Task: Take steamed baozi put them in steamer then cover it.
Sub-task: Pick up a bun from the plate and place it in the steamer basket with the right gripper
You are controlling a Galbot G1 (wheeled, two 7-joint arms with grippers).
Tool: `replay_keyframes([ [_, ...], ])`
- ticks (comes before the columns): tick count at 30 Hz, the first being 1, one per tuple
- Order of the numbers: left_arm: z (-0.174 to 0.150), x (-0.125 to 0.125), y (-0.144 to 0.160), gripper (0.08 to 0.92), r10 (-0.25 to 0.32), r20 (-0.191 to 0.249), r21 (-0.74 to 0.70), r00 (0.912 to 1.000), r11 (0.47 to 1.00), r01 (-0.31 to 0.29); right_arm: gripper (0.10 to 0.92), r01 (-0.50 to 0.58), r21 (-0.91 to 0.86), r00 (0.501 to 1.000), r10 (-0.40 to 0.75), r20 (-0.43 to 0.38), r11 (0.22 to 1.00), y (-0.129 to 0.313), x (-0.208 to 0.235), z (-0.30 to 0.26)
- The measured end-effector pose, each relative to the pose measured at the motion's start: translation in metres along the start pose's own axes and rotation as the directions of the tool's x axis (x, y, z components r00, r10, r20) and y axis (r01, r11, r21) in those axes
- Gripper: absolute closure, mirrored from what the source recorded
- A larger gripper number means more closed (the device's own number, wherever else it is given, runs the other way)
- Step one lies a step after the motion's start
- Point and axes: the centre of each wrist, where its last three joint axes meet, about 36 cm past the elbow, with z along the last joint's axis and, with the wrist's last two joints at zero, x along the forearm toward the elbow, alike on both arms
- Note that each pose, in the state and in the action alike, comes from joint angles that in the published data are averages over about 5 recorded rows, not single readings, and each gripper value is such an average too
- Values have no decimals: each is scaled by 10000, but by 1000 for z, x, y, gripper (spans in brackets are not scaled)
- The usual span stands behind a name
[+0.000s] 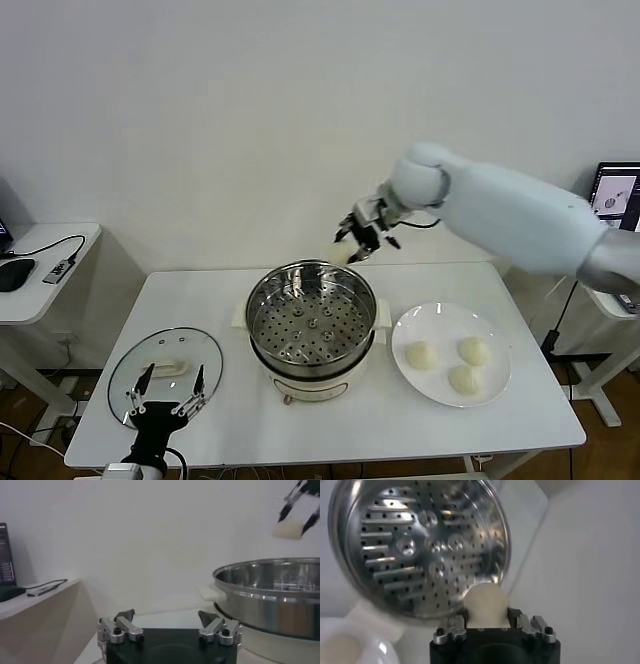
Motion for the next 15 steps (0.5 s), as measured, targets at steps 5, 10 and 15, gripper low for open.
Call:
replay_keyframes([
  [5,-1,-1,2,177,-61,-7,9,10000,10000,61,522,326,1167,9994,-339,91,9926,-5,-28,-10],
  [10,-1,0,4,177,-93,-31,-28,10000,10000,92,516,587,2111,9980,-621,94,9757,-9,-51,-16],
  [15,-1,1,3,177,-117,-58,10,9999,9999,117,513,753,2909,9968,-796,32,9538,-13,-67,-20],
])
